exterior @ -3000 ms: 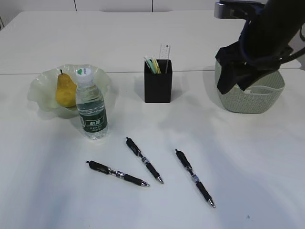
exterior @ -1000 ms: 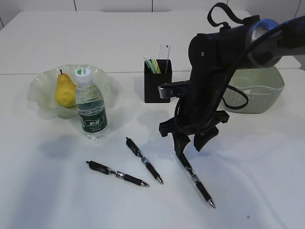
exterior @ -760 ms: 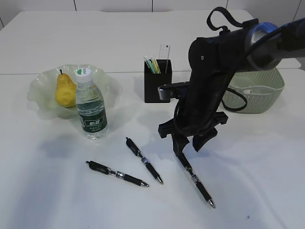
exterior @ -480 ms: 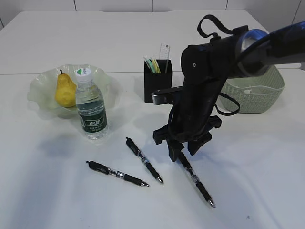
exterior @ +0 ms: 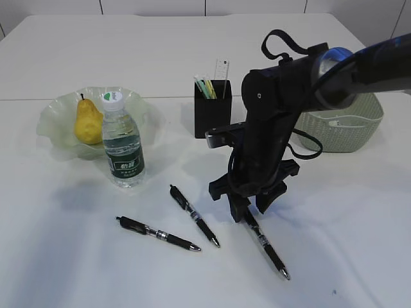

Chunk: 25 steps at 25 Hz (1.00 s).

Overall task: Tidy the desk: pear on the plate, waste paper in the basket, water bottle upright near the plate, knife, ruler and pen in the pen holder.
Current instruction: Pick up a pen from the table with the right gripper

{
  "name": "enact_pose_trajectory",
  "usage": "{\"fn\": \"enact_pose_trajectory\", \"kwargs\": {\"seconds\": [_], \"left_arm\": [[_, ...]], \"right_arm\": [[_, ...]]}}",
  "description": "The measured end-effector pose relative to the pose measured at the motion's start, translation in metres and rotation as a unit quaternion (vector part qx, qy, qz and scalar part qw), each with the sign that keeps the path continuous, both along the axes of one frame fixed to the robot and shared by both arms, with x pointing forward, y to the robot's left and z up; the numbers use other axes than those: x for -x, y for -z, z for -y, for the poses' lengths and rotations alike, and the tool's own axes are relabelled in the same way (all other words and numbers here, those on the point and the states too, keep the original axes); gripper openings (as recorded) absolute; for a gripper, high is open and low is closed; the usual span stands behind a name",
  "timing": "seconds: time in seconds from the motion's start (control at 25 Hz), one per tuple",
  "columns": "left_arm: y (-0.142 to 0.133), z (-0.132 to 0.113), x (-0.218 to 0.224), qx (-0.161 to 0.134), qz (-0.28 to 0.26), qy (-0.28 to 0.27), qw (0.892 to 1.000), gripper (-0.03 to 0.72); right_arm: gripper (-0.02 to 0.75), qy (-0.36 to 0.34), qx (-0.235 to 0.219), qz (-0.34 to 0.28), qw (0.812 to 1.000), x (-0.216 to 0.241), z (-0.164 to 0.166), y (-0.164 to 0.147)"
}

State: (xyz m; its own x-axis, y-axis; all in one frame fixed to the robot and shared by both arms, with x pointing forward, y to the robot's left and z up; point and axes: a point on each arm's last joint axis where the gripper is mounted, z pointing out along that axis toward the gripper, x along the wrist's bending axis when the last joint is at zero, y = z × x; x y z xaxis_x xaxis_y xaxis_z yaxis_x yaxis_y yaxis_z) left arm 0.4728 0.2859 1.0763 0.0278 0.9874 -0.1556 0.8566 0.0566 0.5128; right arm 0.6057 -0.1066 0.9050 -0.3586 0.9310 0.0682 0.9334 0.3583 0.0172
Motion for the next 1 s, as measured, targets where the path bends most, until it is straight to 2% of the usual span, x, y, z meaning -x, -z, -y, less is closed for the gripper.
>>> {"fn": "enact_pose_trajectory", "kwargs": {"seconds": [0.4,0.48,0.72,1.0], "left_arm": [[-0.0002,0.0000,-0.0003,0.000,0.002,0.000,1.000,0.381],[-0.0002,-0.0001,-0.0004,0.000,0.002,0.000,1.000,0.381],[-0.0002,-0.0001,-0.0004,0.000,0.002,0.000,1.000,0.381],[-0.0002,-0.0001,-0.0004,0.000,0.002,-0.001,1.000,0.381]], "right_arm": [[0.393,-0.001,0.005,-0.007,1.000,-0.0003,0.0001,0.0078],[0.356,-0.001,0.006,-0.007,1.000,-0.0003,0.0003,0.0078],[0.138,0.000,0.005,-0.007,1.000,-0.0003,0.0001,0.0078],[0.102,-0.006,0.004,-0.007,1.000,-0.0002,0.0000,0.0077]]}}
